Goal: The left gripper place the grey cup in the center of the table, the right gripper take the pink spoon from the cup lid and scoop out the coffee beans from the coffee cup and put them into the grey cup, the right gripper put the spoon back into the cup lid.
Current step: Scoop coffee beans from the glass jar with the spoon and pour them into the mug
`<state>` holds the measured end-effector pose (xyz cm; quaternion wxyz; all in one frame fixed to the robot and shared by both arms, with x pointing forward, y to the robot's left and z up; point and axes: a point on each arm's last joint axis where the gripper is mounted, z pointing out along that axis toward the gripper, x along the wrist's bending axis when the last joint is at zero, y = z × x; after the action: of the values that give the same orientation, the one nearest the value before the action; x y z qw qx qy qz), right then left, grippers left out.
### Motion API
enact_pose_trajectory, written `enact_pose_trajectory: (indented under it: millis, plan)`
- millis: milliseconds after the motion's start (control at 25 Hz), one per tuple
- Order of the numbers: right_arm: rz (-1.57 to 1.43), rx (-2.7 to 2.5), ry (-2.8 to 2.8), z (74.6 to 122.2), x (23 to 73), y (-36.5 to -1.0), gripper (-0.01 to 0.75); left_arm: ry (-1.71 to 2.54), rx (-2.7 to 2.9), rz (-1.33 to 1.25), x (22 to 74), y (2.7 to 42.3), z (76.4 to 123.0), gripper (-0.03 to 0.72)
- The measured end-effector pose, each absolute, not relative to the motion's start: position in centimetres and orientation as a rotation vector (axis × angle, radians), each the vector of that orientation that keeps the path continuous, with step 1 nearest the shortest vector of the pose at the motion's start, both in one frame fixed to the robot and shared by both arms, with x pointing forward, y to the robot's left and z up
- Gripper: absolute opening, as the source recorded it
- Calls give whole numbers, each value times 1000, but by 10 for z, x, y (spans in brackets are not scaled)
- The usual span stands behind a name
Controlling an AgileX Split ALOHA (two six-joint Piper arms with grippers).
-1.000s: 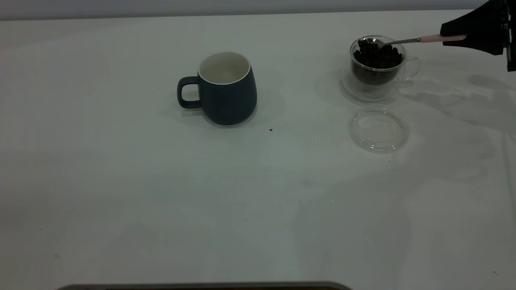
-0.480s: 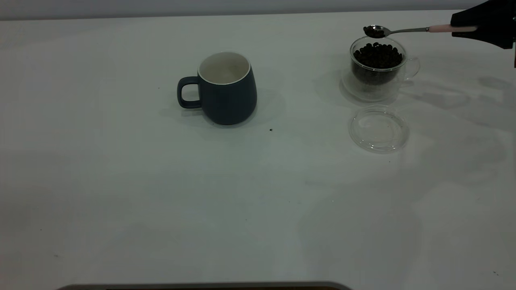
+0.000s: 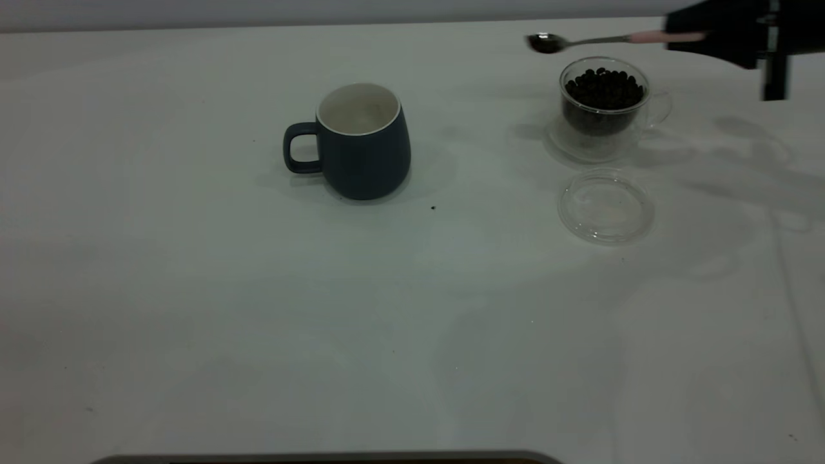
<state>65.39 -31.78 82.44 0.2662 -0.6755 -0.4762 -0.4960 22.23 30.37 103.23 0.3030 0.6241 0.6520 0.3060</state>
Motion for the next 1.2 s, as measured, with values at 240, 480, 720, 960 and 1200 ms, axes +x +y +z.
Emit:
enact_pose_trajectory:
  millis: [240,480,720,960,1200]
  plan:
    - [-1336,-1738,-1291,828,659,-263,111,1727,1656,812,222,304,1032,586]
    - [-1297,-1652,-1335,830,654,-216,111,1727,1656,812,222,304,1032,586]
    - [-1291,-1627,-1344,830,651,-182,110,1727,1656,812,222,304,1032,586]
    - [-1319,-1641,-1439,827,651,-172,110,1727,1655,811,222,304,1032,586]
    - [-1418,-1561,-1619,826,652,-173,110,1727,1655,811,222,304,1032,586]
